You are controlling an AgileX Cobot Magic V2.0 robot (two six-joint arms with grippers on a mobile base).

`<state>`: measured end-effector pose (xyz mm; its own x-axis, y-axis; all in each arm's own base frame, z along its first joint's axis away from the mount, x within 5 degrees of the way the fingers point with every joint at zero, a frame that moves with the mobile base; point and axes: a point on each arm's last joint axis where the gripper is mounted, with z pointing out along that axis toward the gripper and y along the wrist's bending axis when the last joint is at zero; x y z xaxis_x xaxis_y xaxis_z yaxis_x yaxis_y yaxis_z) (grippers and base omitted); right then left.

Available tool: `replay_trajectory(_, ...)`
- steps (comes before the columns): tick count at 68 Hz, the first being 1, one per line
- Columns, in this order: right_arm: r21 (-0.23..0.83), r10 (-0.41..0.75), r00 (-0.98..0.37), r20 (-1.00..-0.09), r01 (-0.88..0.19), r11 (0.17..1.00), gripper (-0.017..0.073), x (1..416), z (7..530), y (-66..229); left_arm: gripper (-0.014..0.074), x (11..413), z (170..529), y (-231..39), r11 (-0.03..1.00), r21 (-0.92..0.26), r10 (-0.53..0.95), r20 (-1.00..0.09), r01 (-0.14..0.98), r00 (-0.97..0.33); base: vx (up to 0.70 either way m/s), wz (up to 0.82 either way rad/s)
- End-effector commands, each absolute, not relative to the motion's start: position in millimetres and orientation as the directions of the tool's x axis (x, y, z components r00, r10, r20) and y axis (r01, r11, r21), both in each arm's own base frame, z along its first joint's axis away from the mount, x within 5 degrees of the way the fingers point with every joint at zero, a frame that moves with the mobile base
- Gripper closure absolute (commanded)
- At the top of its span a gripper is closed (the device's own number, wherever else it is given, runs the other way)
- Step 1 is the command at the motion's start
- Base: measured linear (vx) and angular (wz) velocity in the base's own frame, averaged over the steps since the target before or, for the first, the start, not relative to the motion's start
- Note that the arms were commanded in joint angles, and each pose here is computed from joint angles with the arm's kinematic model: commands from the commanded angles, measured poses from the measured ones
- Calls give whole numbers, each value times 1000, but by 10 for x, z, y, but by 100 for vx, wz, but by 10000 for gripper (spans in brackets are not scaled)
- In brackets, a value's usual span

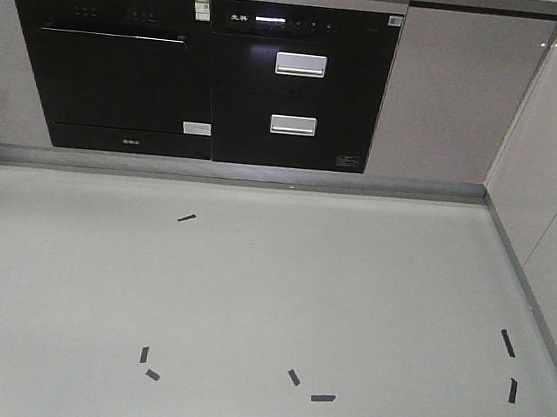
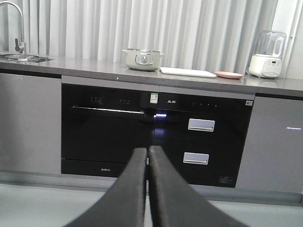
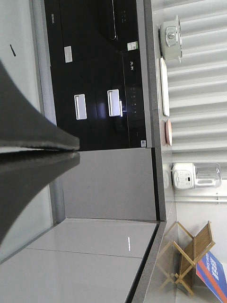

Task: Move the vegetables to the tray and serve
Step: 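Drive the base toward the counter with the pot, tray and plate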

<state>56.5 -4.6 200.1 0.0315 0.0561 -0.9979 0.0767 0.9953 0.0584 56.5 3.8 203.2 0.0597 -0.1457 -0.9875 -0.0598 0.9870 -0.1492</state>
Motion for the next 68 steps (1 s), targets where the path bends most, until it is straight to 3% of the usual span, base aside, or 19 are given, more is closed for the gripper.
replay_trajectory(1, 48, 42, 92, -995, 72, 996, 564, 564, 2042, -42, 600, 568, 2064, 39, 986, -159, -152, -982, -50, 115, 0, 0)
replay_trajectory(68, 48, 42, 92, -995, 72, 996, 564, 564, 2042, -42, 600, 568, 2064, 39, 986, -159, -152, -982, -50, 115, 7, 2)
